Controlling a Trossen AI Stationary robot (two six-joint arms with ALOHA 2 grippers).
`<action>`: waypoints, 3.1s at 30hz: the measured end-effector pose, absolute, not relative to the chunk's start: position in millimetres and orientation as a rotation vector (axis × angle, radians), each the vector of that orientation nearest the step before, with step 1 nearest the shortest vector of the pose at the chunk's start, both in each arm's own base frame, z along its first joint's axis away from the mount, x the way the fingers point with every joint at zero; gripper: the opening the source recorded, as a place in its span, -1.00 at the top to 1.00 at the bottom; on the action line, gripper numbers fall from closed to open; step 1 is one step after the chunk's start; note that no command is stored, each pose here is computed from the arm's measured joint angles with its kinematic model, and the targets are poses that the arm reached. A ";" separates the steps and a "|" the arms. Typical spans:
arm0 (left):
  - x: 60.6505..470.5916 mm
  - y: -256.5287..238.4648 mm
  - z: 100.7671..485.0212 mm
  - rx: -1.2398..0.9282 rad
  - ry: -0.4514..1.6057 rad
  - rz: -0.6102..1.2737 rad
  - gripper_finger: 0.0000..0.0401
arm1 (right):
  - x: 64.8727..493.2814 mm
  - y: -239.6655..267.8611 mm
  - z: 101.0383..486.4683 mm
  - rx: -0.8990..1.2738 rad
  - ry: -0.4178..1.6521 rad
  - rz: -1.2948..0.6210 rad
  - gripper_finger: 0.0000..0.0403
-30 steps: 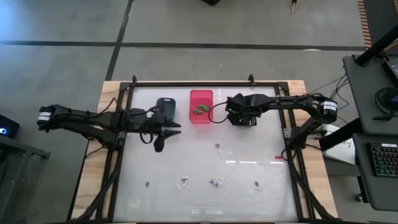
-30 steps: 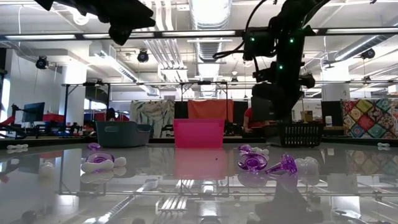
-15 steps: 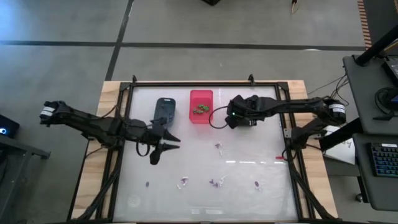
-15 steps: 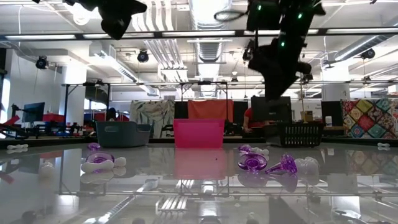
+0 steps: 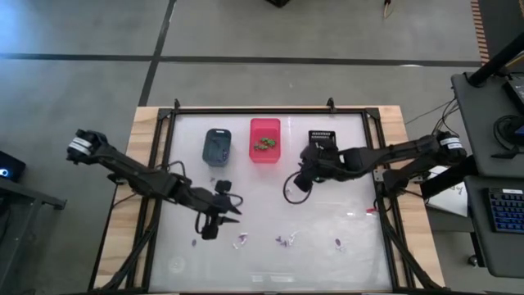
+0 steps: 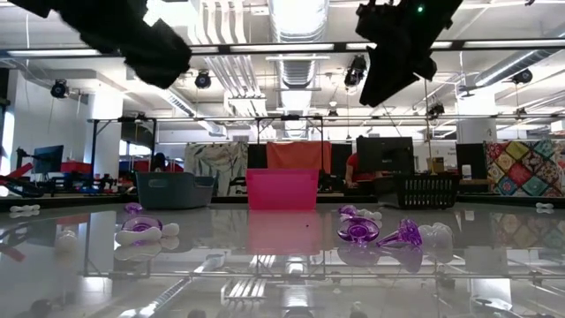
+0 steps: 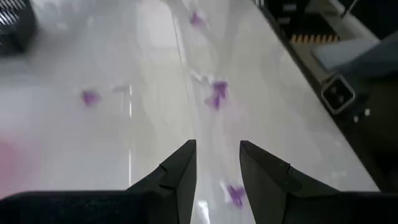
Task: Sort Halloween decoration
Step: Put the purple witch hat toy into the blue bin
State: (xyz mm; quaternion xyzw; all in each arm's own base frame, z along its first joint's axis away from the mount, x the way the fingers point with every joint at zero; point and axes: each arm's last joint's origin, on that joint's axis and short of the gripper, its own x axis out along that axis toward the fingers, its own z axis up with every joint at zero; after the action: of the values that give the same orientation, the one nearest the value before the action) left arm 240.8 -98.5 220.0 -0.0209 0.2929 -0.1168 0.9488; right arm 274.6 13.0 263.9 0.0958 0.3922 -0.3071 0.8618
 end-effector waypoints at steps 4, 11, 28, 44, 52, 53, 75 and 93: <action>242.8 -113.1 202.6 -0.048 0.671 -0.260 0.48 | 275.0 16.8 263.4 0.201 0.821 -0.634 0.32; 247.3 -132.5 171.7 -0.053 0.772 -0.258 0.55 | 277.2 17.1 261.1 0.202 0.822 -0.634 0.32; 258.2 -146.5 133.9 -0.047 0.826 -0.260 0.46 | 280.7 20.1 257.6 0.217 0.820 -0.630 0.32; 264.1 -148.6 122.3 -0.048 0.807 -0.225 0.50 | 280.2 24.9 257.6 0.243 0.810 -0.630 0.32; 263.0 -147.8 119.7 -0.080 0.823 -0.203 0.53 | 279.9 28.0 257.6 0.242 0.809 -0.622 0.32; 262.8 -147.7 119.5 -0.080 0.824 -0.202 0.55 | 279.9 28.5 257.6 0.242 0.809 -0.620 0.32; 261.5 -147.0 120.3 -0.077 0.830 -0.204 1.00 | 279.9 32.9 258.0 0.247 0.801 -0.610 0.32; 258.3 -142.9 142.4 -0.022 0.750 -0.176 1.00 | 280.3 35.0 258.4 0.247 0.794 -0.601 0.32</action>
State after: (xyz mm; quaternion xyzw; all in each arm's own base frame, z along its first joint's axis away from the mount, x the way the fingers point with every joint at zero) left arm 258.3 -142.9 142.4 -0.0108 0.3657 -0.0860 0.9267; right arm 280.3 35.0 258.4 0.1183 0.3800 -0.2877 0.8711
